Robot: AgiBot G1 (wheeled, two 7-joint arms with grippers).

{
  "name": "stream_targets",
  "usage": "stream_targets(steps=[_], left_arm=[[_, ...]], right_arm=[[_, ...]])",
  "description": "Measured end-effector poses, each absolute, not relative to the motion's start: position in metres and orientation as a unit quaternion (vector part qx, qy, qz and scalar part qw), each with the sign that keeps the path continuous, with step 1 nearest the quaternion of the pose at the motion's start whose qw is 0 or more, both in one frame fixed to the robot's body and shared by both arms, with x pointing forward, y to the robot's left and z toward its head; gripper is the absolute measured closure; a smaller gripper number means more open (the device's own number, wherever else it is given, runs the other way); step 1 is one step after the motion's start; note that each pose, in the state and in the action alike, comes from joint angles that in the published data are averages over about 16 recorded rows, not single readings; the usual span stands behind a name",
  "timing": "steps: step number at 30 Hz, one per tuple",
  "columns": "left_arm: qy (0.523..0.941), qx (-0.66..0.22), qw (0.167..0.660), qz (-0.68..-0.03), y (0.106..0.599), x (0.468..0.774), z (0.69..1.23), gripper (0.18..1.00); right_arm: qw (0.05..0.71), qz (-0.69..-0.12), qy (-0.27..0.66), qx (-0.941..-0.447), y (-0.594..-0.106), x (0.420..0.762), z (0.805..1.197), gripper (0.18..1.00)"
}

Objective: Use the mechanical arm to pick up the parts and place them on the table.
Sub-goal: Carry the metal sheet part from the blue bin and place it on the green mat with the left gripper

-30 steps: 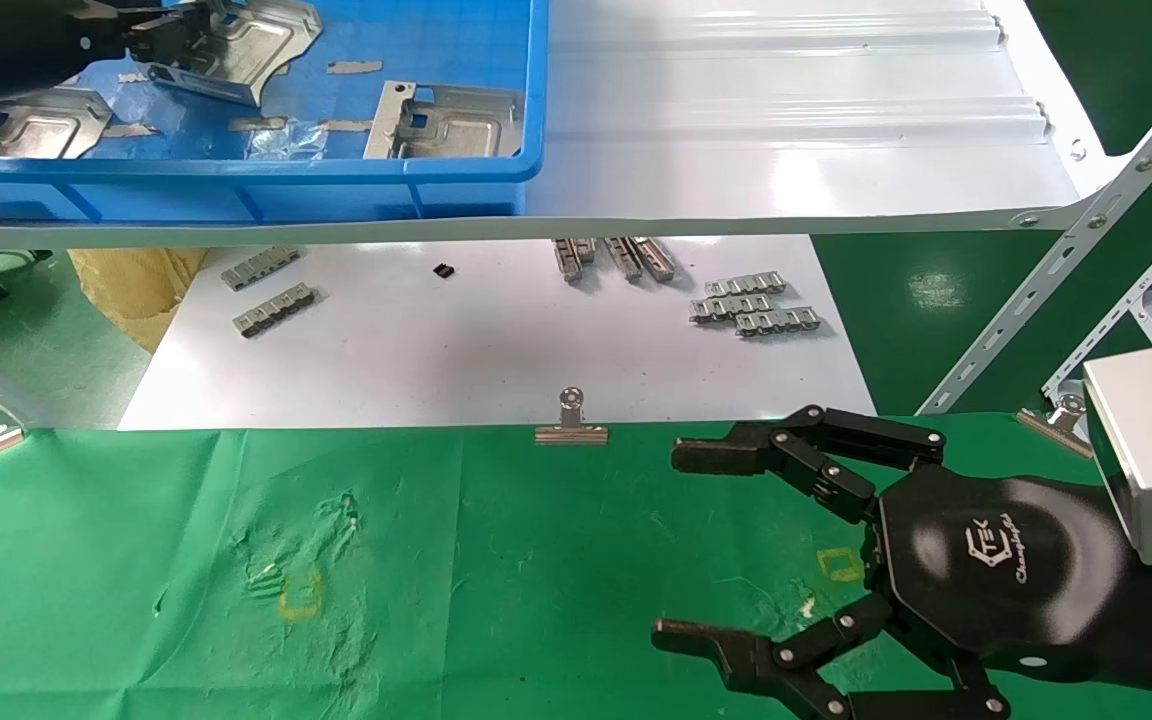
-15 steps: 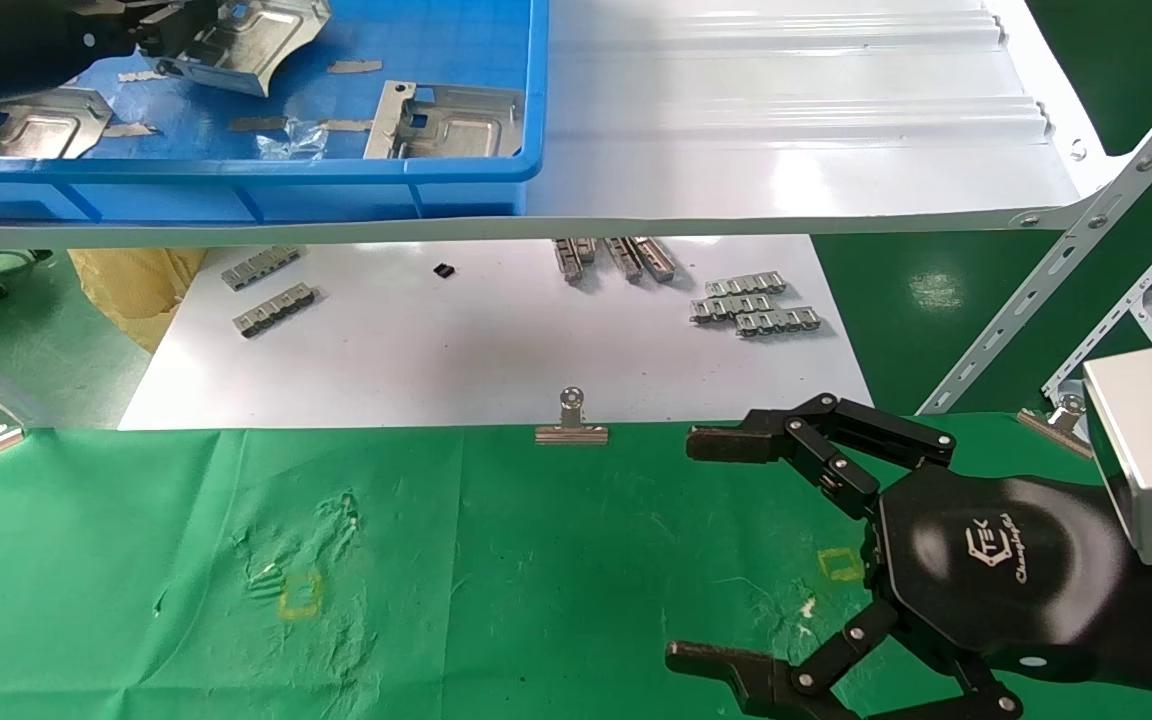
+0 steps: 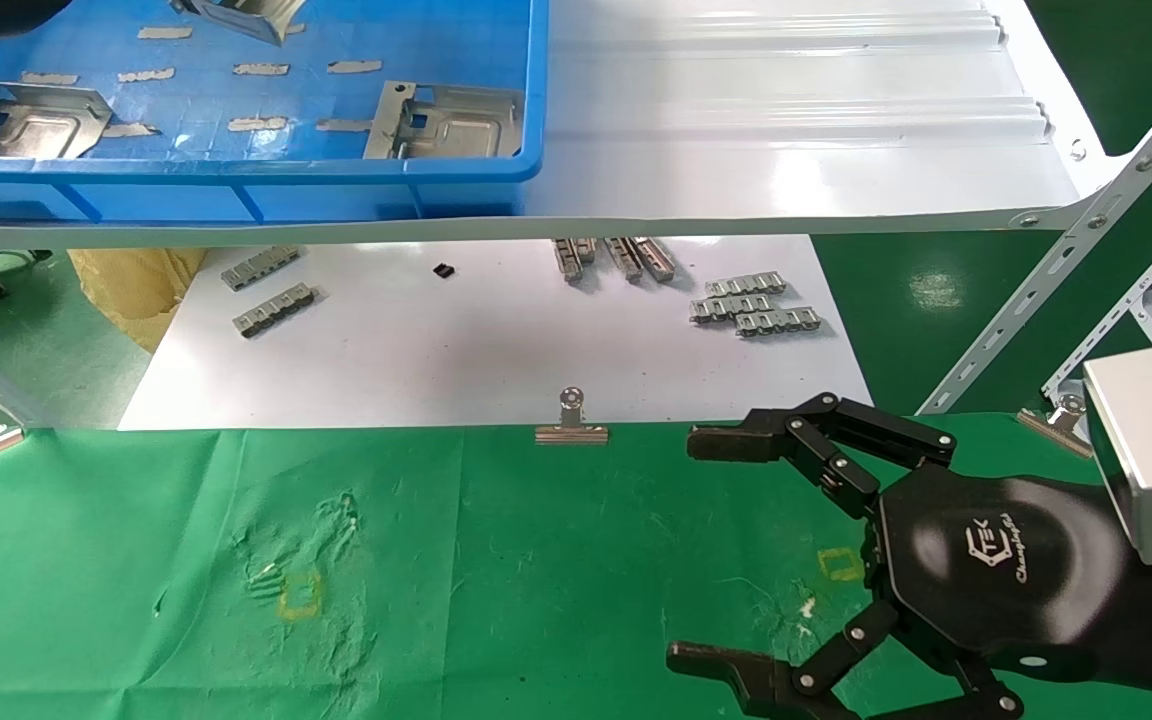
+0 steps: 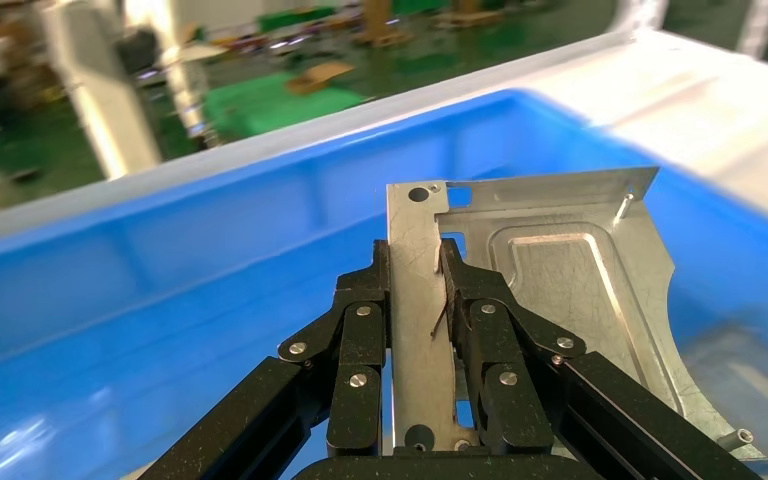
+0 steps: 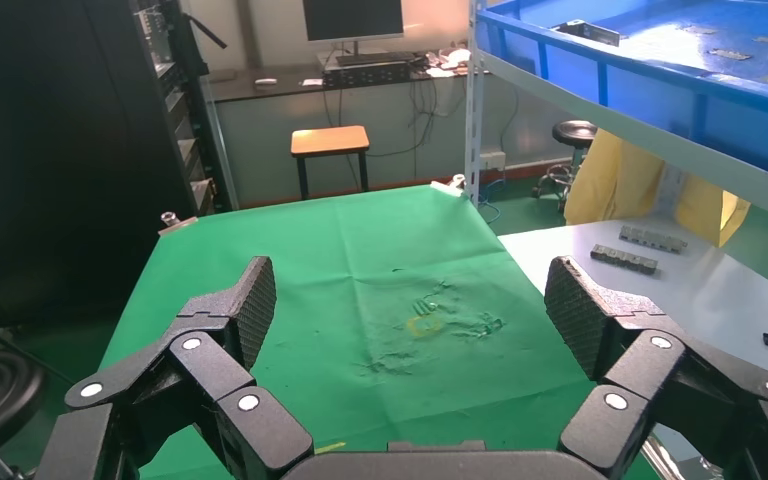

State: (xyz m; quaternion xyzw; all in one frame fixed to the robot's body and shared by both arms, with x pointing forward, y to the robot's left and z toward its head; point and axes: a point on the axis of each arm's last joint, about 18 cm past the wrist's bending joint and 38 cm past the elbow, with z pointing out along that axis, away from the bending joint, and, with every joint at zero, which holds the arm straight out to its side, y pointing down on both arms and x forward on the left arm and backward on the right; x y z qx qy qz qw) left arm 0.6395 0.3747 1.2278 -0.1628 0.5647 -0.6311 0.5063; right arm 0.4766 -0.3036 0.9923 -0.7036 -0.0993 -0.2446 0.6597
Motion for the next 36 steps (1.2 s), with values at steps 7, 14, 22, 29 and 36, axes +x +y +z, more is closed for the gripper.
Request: stream_targets(steps=[7, 14, 22, 29, 36], left_arm=[[0.601, -0.071, 0.467, -0.644, 0.36, 0.603, 1.224, 0.912], [0.634, 0.019, 0.44, -0.636, 0.348, 0.571, 1.214, 0.912], [0.667, 0.103, 0.431, -0.599, 0.342, 0.542, 1.182, 0.912], [0.73, 0.152, 0.413, -0.523, 0.339, 0.535, 1.113, 0.913], [0.798, 0.173, 0.406, -0.411, 0.36, 0.564, 1.032, 0.913]], right_arm=[[0.66, -0.245, -0.099, -0.704, -0.304, 0.477, 0.992, 0.178], [0.66, -0.245, -0.099, -0.704, -0.304, 0.477, 0.992, 0.178], [0.66, -0.245, -0.099, -0.704, -0.304, 0.477, 0.992, 0.178], [0.66, -0.245, -0.099, -0.704, -0.304, 0.477, 0.992, 0.178], [0.66, -0.245, -0.099, -0.704, -0.304, 0.477, 0.992, 0.178]])
